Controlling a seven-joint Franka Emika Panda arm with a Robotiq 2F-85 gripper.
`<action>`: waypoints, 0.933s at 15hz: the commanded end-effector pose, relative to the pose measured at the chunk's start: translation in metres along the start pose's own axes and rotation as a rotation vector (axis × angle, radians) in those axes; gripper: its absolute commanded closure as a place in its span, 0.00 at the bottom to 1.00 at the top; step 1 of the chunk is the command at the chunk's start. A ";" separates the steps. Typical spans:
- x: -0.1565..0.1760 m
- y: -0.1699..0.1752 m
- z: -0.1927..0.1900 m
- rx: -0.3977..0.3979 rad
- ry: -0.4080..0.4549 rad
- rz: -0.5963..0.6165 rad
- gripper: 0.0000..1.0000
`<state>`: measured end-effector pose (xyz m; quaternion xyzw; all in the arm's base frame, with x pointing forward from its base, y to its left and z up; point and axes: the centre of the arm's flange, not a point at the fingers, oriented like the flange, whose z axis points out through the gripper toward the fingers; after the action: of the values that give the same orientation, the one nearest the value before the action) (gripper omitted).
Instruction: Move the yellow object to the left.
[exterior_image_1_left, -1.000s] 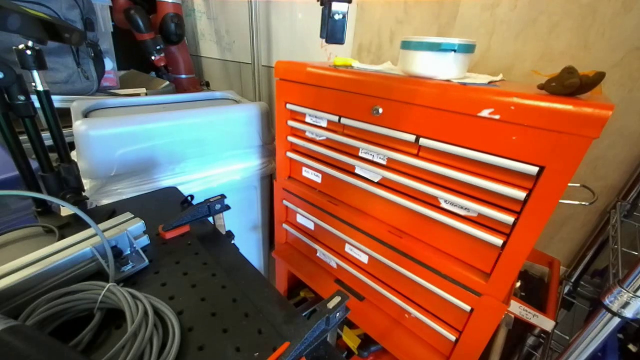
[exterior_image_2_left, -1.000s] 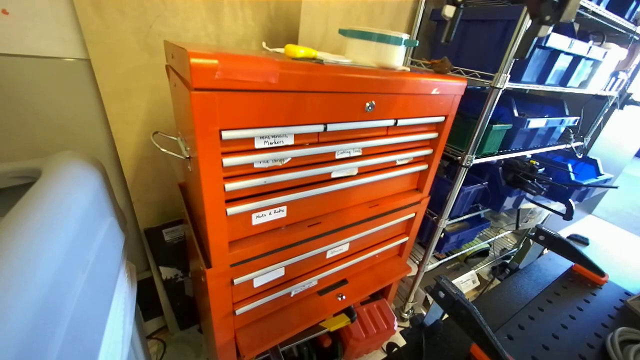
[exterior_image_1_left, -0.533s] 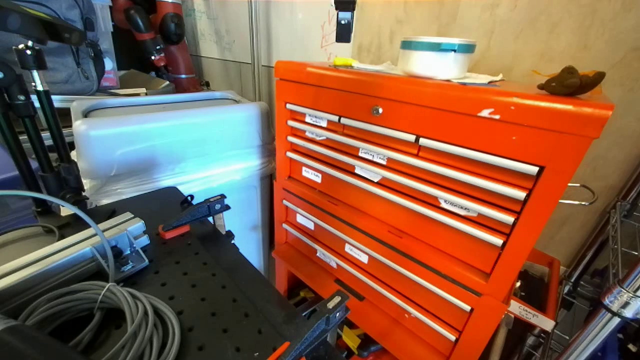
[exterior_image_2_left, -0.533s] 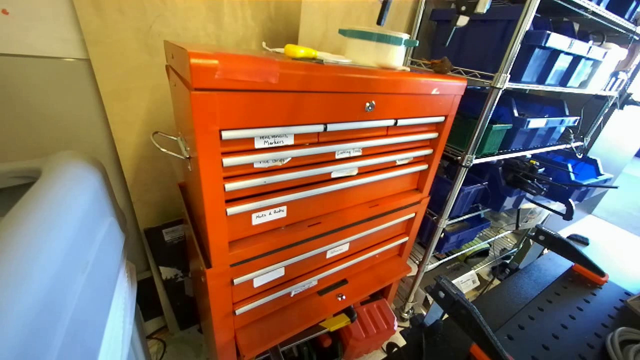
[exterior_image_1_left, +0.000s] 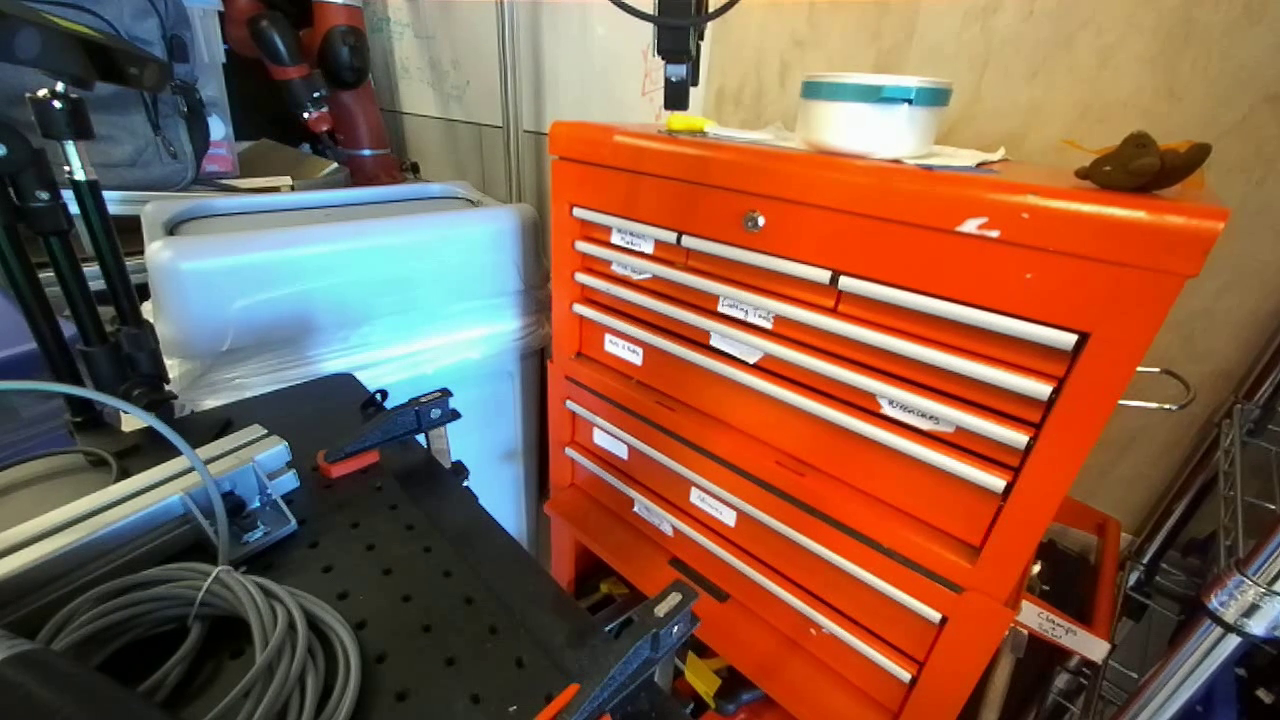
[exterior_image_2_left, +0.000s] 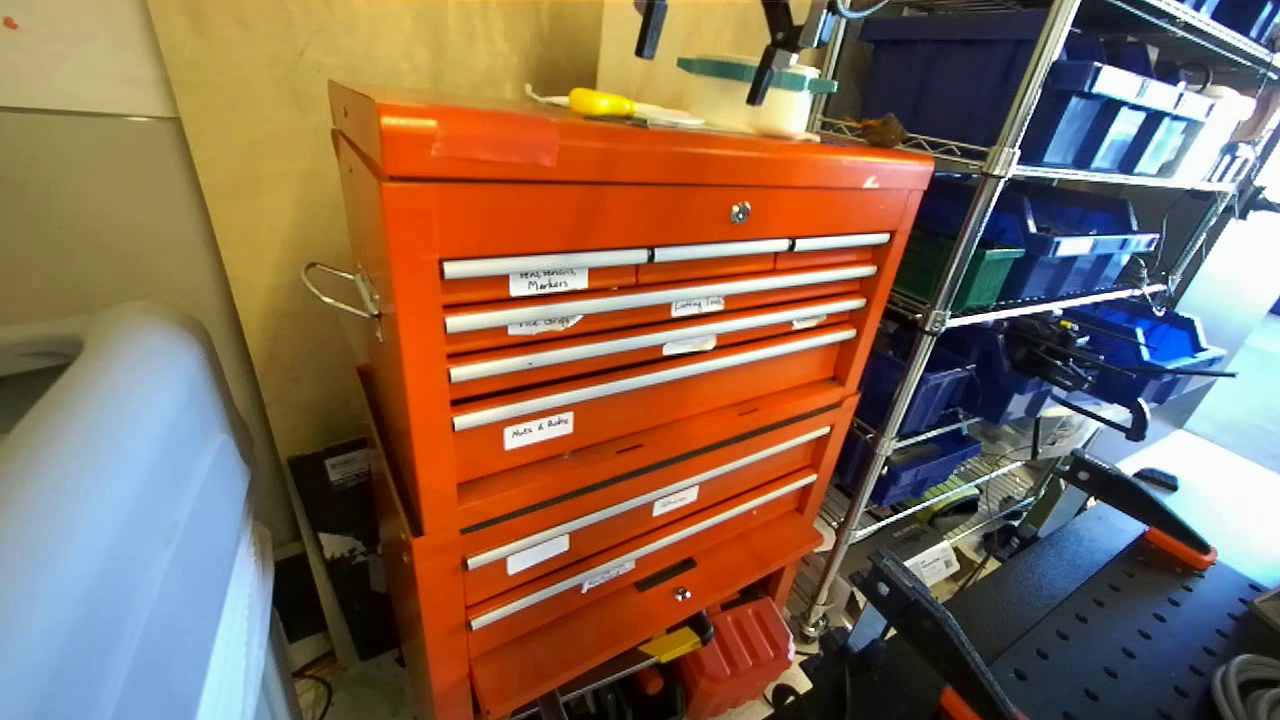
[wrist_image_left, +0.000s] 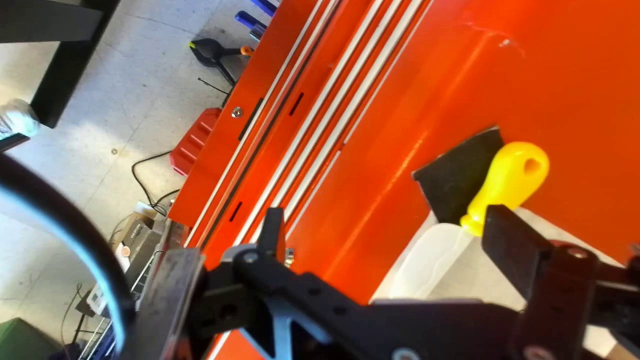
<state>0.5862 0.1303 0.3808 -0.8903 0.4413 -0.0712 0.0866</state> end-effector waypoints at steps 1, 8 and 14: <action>0.000 -0.038 0.015 0.026 0.066 0.006 0.00; -0.003 -0.063 0.043 0.005 0.073 0.004 0.26; -0.002 -0.071 0.029 0.022 0.088 -0.004 0.71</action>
<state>0.6365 0.1707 0.3639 -0.8877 0.4400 -0.1074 0.0823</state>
